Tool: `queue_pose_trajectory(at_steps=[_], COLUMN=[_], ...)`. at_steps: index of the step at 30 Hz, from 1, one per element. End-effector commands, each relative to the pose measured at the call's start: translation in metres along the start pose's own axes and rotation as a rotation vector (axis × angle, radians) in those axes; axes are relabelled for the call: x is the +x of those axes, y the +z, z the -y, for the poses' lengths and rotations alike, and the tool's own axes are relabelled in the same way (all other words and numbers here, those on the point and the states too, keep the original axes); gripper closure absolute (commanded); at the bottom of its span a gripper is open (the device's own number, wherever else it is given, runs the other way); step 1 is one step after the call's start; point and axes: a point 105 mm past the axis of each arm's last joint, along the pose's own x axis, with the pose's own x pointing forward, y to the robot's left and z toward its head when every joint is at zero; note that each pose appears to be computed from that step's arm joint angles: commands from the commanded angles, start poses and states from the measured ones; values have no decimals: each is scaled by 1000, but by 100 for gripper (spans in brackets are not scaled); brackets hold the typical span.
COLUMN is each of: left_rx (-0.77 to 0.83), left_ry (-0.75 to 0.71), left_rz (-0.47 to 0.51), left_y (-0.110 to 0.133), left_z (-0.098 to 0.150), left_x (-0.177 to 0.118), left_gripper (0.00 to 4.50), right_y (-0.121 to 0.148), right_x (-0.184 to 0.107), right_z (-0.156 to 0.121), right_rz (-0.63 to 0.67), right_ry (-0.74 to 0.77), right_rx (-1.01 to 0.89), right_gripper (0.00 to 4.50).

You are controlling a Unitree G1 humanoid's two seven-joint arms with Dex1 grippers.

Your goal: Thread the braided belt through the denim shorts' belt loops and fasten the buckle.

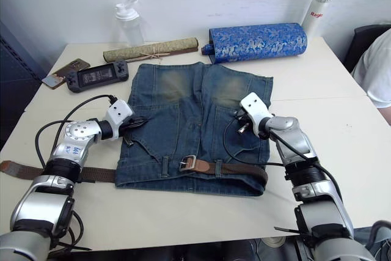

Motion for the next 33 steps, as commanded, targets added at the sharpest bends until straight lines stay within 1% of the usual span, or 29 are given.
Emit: queue_pose_trajectory(at_steps=[1,2,3,4,5,6,7,9,10,11,13,14,17,19,21,22,24,26,27,29,31,33], left_rx=[-31,-38,-55,-73,-82,-85,-81,-93,-106,-128,-160,-183,-256,-330,-447,-562,-692,-862,-915,-1049,-1192,-1264], left_ry=[-21,-14,-9,-10,-12,-12,-11,10,19,29,46,65,101,121,192,240,279,295,301,333,368,392], left_rz=[-132,-128,-113,-95,-80,-59,-38,45,96,167,260,301,371,413,472,490,491,471,463,455,417,362], left_y=[-34,-33,-31,-29,-27,-22,-18,-1,10,26,50,60,78,85,86,75,58,31,24,1,-25,-41], left_z=[10,8,7,6,5,3,1,-5,-8,-9,-7,-7,-2,1,-2,-2,6,26,33,52,75,94], left_x=[-1,-2,-2,-3,-4,-7,-11,-20,-28,-41,-65,-77,-102,-119,-143,-159,-181,-203,-211,-235,-256,-268], left_gripper=[450,450,380,356,297,275,233,159,117,117,117,117,117,117,117,117,117,117,117,117,117,117], right_y=[-36,-36,-34,-32,-29,-22,-17,-4,4,19,41,52,66,72,77,78,81,86,88,92,91,91], right_x=[5,5,5,4,3,0,-3,-14,-23,-36,-59,-72,-95,-108,-121,-126,-130,-132,-132,-132,-130,-130], right_z=[-5,-6,-7,-8,-10,-11,-12,-8,-8,-10,-18,-25,-40,-49,-66,-77,-93,-108,-112,-121,-130,-136], right_rz=[-127,-125,-119,-108,-96,-68,-45,7,41,107,211,274,363,412,459,479,507,536,545,565,566,569], right_ry=[11,13,10,14,23,37,47,42,53,79,136,180,264,309,390,440,508,558,570,598,628,663], right_rx=[55,54,52,54,61,86,101,120,118,121,127,117,110,103,91,89,71,62,61,51,34,35], right_gripper=[445,445,417,383,338,317,272,195,148,102,13,5,5,5,5,5,5,5,5,5,5,5])
